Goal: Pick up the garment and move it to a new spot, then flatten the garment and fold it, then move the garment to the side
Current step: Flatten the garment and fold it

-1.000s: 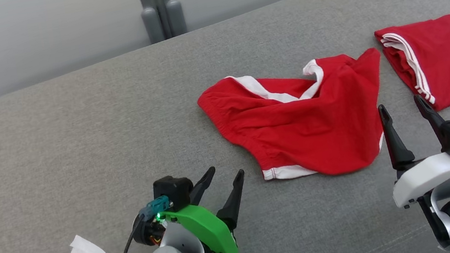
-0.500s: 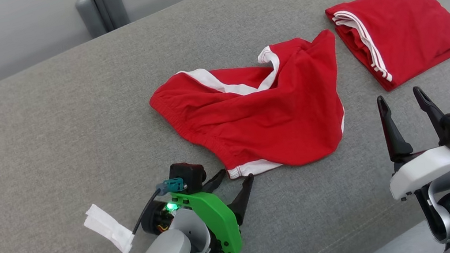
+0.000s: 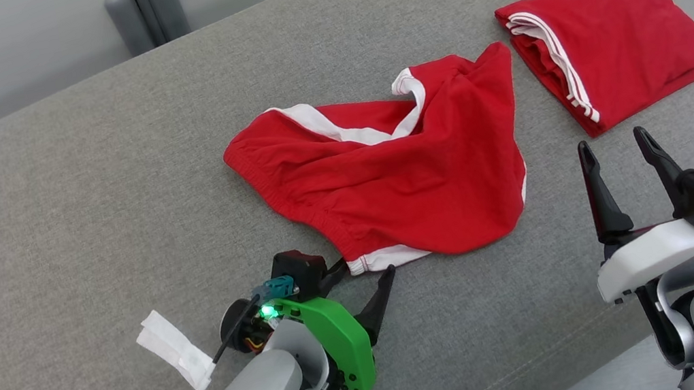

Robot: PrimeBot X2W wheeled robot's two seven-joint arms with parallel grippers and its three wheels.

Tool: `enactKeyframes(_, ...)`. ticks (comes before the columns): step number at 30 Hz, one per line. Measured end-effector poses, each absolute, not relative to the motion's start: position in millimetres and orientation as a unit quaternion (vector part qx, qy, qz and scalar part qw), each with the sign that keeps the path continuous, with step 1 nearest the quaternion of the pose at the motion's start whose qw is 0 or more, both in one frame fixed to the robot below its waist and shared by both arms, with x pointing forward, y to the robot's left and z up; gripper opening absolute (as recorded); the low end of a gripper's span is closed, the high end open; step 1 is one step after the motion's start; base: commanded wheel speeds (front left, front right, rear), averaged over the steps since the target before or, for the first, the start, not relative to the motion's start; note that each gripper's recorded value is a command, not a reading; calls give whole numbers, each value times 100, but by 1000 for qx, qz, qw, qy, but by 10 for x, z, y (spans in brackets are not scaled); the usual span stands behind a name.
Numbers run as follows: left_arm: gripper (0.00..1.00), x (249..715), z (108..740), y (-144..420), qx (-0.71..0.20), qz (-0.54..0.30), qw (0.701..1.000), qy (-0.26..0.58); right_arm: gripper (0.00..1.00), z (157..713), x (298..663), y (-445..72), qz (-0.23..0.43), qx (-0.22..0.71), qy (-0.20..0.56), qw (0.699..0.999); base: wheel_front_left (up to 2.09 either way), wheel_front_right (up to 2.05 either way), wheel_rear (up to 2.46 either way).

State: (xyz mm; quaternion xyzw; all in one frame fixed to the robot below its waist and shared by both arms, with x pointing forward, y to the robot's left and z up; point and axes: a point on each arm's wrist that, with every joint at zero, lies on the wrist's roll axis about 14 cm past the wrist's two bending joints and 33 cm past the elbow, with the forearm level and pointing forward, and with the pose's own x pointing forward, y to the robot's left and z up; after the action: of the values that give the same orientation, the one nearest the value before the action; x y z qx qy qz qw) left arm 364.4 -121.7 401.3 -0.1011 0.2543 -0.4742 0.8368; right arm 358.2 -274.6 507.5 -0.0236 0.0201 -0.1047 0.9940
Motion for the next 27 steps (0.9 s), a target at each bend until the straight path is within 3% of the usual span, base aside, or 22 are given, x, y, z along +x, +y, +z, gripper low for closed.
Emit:
enactKeyframes(1, 91, 3655, 4027, -1232, -103, -475, 837, 252, 100, 5082, 3583, -2749, -105, -24, 19, 994, 0, 0, 0)
enactKeyframes(2, 38, 3667, 4032, -1236, -101, -475, 838, 248, 100, 5087, 3585, -2750, -105, -24, 19, 994, 0, 0, 0)
enactKeyframes(3, 15, 3673, 4032, -1240, -100, -476, 839, 246, 100, 5088, 3583, -2752, -106, -24, 20, 994, 0, 0, 0)
enactKeyframes(4, 0, 3677, 4034, -1242, -101, -475, 839, 245, 100, 5093, 3581, -2756, -106, -24, 19, 994, 0, 0, 0)
enactKeyframes(11, 0, 3758, 4053, -1153, -127, -453, 848, 245, 100, 5129, 3604, -2787, -110, -26, 16, 994, 0, 0, 0)
enactKeyframes(18, 0, 4132, 3924, -439, -136, -353, 893, 244, 100, 5088, 3732, -2612, -82, -21, 19, 996, 0, 0, 0)
enactKeyframes(27, 0, 4177, 3865, 296, -161, -245, 925, 242, 100, 5102, 3933, -2282, -32, -13, 14, 999, 0, 0, 0)
